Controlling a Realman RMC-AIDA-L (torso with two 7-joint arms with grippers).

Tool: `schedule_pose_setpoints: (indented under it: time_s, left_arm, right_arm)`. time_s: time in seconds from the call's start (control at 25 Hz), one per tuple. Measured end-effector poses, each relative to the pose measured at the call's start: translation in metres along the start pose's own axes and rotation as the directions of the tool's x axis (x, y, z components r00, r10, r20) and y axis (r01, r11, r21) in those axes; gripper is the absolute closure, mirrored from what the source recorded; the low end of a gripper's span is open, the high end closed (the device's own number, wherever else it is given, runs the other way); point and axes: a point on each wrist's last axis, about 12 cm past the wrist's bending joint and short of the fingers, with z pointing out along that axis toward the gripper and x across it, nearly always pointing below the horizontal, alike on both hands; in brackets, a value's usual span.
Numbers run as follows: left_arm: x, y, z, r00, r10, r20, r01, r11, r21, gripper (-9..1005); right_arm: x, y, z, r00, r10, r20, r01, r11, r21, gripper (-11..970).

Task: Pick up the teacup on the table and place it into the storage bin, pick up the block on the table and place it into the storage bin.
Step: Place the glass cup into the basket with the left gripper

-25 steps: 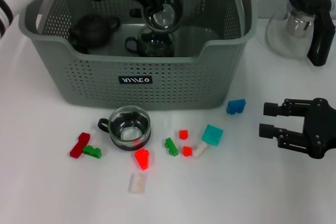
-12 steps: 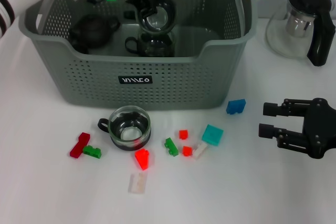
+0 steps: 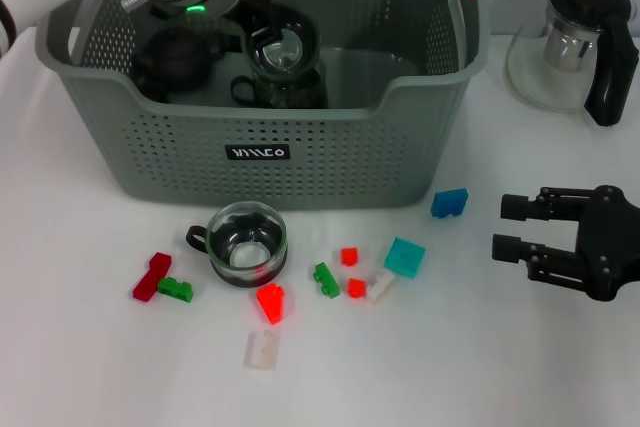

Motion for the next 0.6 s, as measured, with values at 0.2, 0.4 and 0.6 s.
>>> schedule_pose_setpoints:
  time_s: [0.2,0.4,0.6]
  left_arm:
    - [0.0006,-0.0029,0.0002,1.000,0.017,-0.011,-0.017,1.000,0.012,820]
    - [0.0026,-0.0026,-0.0021,1.000,0.022,-0.007,-0.022,1.000,0.003,813]
    - [0.0046,-0.0006,-0.0089,1.000,0.012,-0.001,-0.012,1.000,-0.003,689]
  right_arm:
    - [0.0005,0.0003,-0.0005,1.000,0.002,0.000,-0.002,1.000,0.001,426]
    - [0.0019,0.0012,-0.0018,1.000,0.006,0.000,-0.006,1.000,0.003,426]
    - [0.0026,0.0012,-0.0024,1.000,0.009,0.000,-0.009,1.000,0.004,426]
